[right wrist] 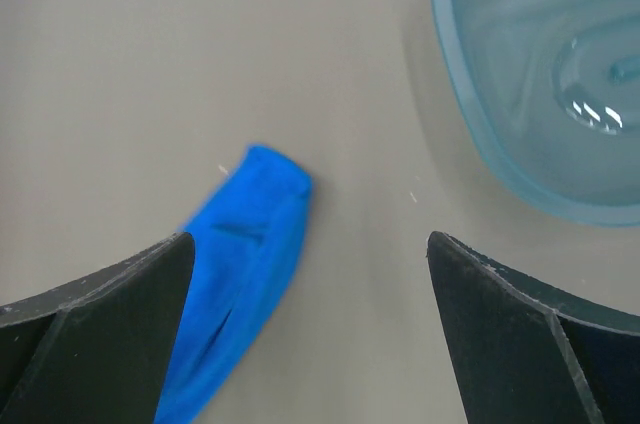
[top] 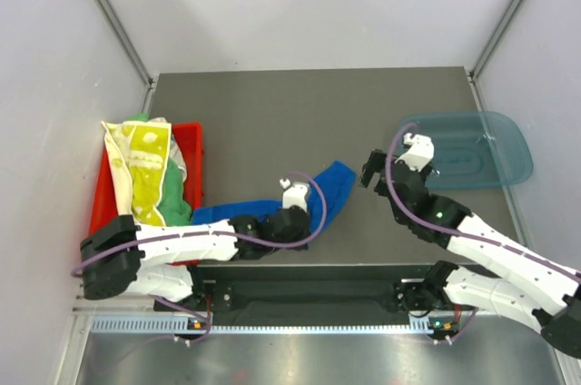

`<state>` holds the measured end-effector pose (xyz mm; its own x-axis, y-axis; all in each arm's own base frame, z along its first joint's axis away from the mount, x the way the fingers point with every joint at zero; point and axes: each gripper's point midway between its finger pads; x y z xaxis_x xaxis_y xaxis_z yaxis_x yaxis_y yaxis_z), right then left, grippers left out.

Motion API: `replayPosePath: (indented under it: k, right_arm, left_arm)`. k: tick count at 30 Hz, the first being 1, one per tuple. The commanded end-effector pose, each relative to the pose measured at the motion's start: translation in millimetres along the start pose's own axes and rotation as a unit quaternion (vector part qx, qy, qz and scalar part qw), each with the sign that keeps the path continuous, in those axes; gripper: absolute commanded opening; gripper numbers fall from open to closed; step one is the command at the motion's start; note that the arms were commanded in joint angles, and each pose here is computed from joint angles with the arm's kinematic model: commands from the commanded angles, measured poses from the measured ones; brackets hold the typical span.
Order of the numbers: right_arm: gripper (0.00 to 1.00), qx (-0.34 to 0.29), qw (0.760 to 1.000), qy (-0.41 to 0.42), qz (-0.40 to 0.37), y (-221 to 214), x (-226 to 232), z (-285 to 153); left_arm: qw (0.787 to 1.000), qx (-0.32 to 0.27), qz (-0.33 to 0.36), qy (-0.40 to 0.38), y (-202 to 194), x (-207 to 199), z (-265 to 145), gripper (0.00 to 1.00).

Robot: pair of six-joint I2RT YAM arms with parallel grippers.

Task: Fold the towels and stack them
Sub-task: Move the towel to the center of the board

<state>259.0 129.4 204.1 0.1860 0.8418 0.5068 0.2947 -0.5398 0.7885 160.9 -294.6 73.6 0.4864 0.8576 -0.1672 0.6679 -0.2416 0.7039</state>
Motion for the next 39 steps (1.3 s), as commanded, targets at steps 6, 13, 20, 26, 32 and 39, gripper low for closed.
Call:
replayPosePath:
  k: [6, 13, 20, 26, 32, 39]
  right_arm:
    - [1.0, 0.027, 0.999, -0.016, -0.004, -23.8, 2.3, 31.2]
    - [1.0, 0.061, 0.998, -0.032, -0.012, -45.9, -10.7, 47.4]
    - [0.93, 0.093, 0.996, -0.016, 0.004, -64.3, -17.0, 42.4]
    - [0.65, 0.138, 0.99, 0.025, 0.022, -92.4, -8.3, 36.1]
    - [0.5, 0.162, 0.985, 0.045, 0.026, -113.7, 10.3, 37.8]
    - [0.45, 0.187, 0.981, 0.045, 0.016, -141.9, 20.6, 41.5]
  left_arm:
    - [0.977, -0.015, 0.082, -0.195, -24.0, -108.3, -22.1, 0.02]
    - [0.966, -0.001, 0.116, -0.232, -40.1, -133.2, -19.6, 0.57]
    - [0.974, -0.063, 0.121, -0.181, 2.9, -117.1, -37.0, 0.65]
    - [0.992, -0.127, 0.008, 0.013, 54.4, -30.7, -52.6, 0.61]
    - [0.989, -0.123, -0.084, 0.023, 101.1, 37.6, -24.2, 0.56]
    - [0.994, -0.102, -0.031, -0.018, 167.8, 43.2, 26.9, 0.58]
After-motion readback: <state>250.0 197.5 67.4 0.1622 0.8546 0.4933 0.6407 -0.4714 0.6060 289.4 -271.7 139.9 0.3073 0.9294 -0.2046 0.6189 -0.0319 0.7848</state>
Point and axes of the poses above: each gripper's point midway between its finger pads, its own z axis out along the fingers, its own x axis along the line the jaws close on, y = z × x, and after that the axes turned 15 degrees about z, right-handed
